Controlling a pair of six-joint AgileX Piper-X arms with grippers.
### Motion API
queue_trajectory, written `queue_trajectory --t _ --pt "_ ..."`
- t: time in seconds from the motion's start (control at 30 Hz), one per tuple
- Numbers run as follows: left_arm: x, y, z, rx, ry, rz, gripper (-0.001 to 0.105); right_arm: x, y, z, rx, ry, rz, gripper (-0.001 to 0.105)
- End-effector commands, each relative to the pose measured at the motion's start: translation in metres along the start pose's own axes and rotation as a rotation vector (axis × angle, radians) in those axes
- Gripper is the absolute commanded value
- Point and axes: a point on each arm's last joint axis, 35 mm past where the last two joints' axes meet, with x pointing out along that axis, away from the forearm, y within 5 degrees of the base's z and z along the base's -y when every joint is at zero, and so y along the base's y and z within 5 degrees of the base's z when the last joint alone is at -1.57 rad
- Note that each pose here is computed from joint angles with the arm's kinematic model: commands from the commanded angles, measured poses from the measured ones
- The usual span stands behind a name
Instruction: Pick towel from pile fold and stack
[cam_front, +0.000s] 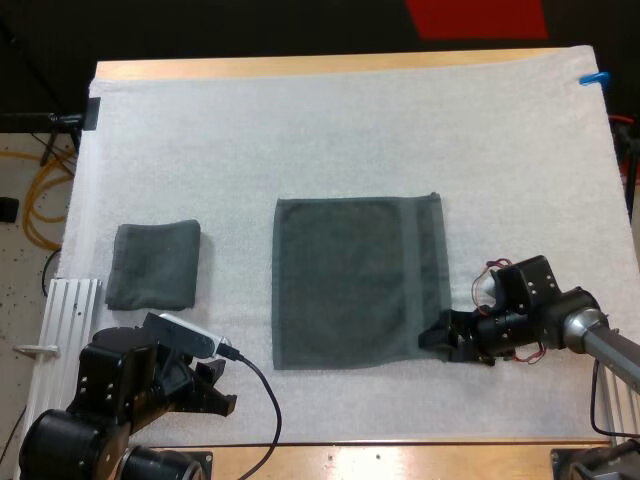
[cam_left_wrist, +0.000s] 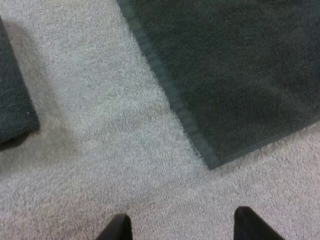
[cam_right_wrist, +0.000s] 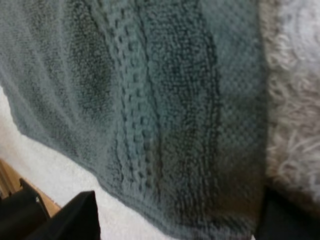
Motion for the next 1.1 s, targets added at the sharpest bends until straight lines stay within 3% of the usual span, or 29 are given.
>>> queue_trajectory --t 0.0,0.07,0.17,0.33,0.6,0.77,0.97,1.07 --pt "-0.001 0.0 0.001 -0.006 -0.015 -0.001 0.043 0.006 -0.008 -0.007 0.037 0.033 -0.045 0.065" --pt "-0.001 0.0 0.001 -0.006 -0.015 -0.001 0.043 0.006 -0.009 -0.007 0.034 0.032 -0.047 0.062" --pt "-0.001 0.0 0.001 -0.006 -0.015 -0.001 0.043 0.006 -0.009 -0.007 0.034 0.026 -0.068 0.046" --pt "-0.001 0.0 0.001 -0.006 -0.015 -0.001 0.043 0.006 -0.01 -0.006 0.016 0.024 -0.078 0.0" --pt "0.002 -0.002 0.009 -0.001 -0.047 -0.051 0.043 0.006 -0.01 -0.007 -0.001 0.03 -0.08 0.0" --pt "0.022 -0.002 0.014 -0.067 0.064 -0.104 0.043 0.006 -0.01 -0.007 0.0 0.03 -0.08 0.0" --pt "0.082 0.006 0.007 -0.156 0.273 -0.17 0.043 0.006 -0.01 -0.007 -0.008 0.031 -0.078 0.0" --pt "0.11 0.008 0.005 -0.2 0.332 -0.227 0.043 0.006 -0.01 -0.007 -0.008 0.031 -0.078 0.0"
